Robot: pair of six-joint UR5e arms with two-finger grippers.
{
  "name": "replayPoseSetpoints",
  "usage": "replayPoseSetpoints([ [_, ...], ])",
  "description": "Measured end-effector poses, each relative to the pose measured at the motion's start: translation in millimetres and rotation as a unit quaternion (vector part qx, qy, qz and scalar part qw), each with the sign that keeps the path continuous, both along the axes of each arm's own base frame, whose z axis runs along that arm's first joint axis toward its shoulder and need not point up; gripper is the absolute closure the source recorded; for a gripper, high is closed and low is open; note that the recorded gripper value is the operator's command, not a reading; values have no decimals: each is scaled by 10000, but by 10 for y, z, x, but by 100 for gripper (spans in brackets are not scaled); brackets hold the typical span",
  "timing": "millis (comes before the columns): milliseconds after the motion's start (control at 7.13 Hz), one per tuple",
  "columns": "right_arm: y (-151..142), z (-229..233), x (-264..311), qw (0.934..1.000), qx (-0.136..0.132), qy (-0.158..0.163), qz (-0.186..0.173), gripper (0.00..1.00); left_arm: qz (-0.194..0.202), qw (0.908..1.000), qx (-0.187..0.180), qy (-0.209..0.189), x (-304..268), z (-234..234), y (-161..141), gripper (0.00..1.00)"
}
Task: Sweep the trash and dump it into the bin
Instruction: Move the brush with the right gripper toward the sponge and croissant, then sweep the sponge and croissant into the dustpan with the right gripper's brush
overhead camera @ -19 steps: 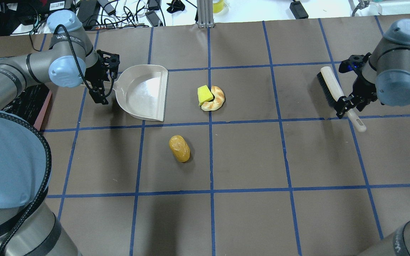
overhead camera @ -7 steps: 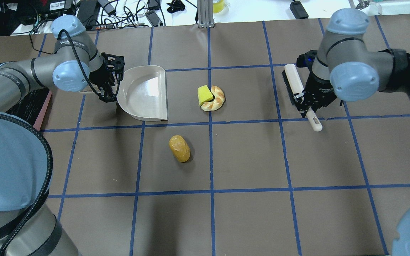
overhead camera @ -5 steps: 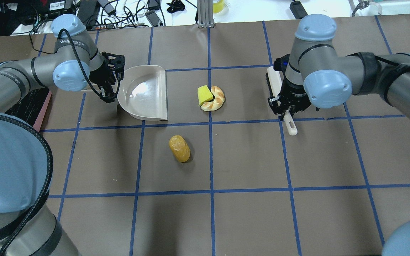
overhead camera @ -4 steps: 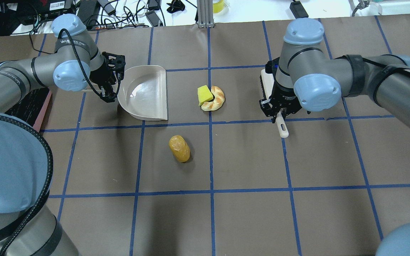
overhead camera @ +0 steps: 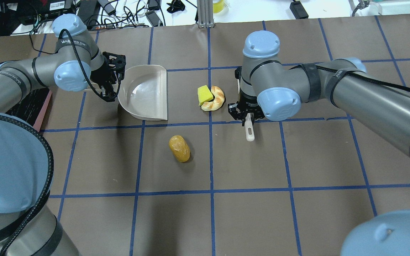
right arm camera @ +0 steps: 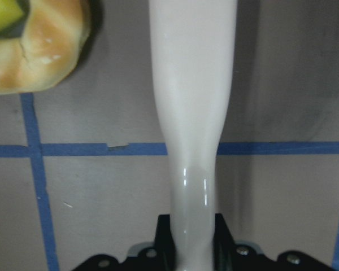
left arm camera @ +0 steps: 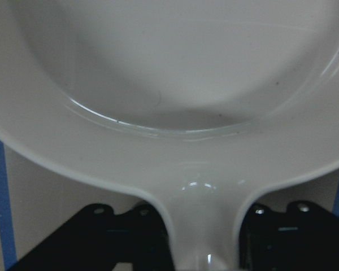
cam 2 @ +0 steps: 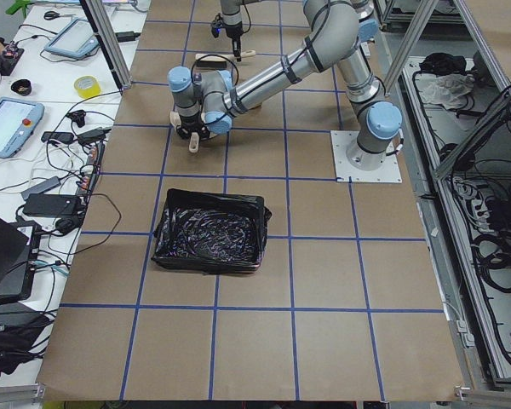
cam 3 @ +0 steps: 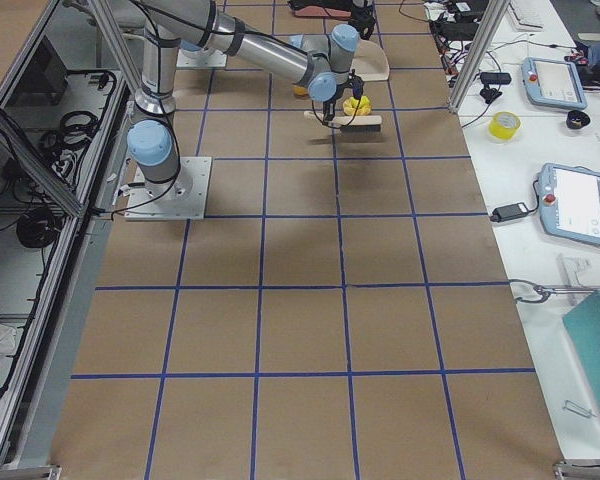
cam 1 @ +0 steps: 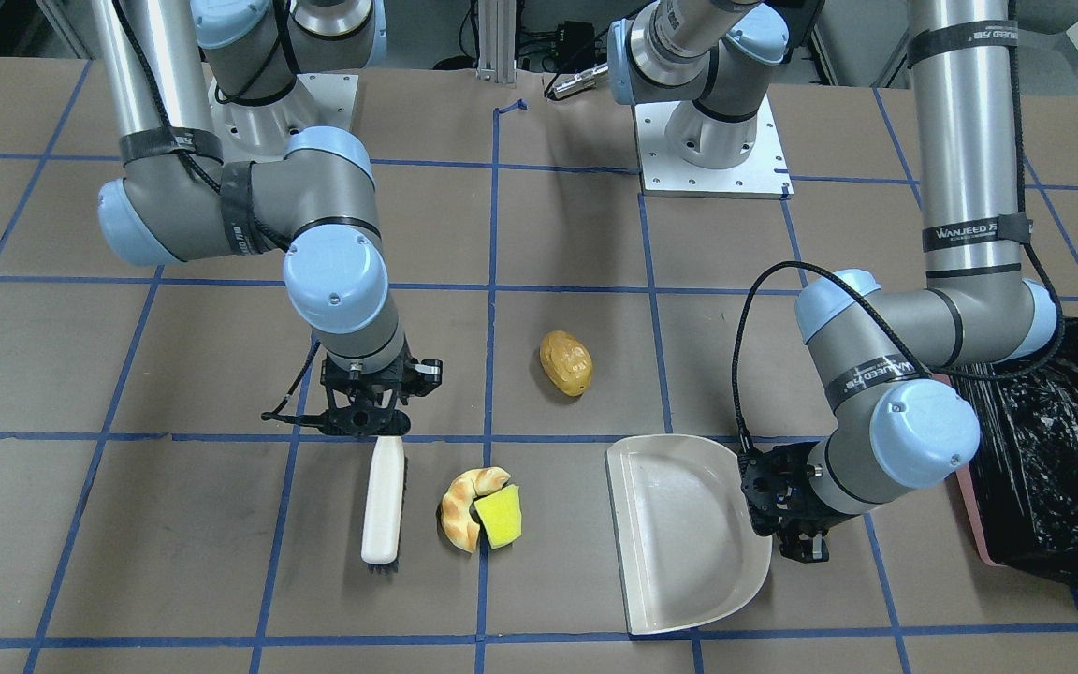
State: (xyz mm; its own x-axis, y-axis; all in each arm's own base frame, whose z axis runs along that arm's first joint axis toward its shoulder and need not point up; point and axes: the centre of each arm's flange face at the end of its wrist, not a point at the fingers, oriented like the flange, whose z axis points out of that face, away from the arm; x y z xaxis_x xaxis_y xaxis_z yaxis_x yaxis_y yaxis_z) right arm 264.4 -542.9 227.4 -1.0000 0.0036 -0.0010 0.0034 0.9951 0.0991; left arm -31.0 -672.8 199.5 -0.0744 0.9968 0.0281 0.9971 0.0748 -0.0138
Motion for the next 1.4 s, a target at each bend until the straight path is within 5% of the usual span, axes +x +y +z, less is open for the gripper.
replayPoseSetpoints([
  [701, -224, -148, 1027, 9990, -110, -205, -394, 100, -72, 10000, -10, -4, 5, -4, -3, 100],
  [1402, -139, -122, 2256, 9918, -114, -685, -1074, 100, -78, 10000, 3, 3, 4, -18, 1, 100],
])
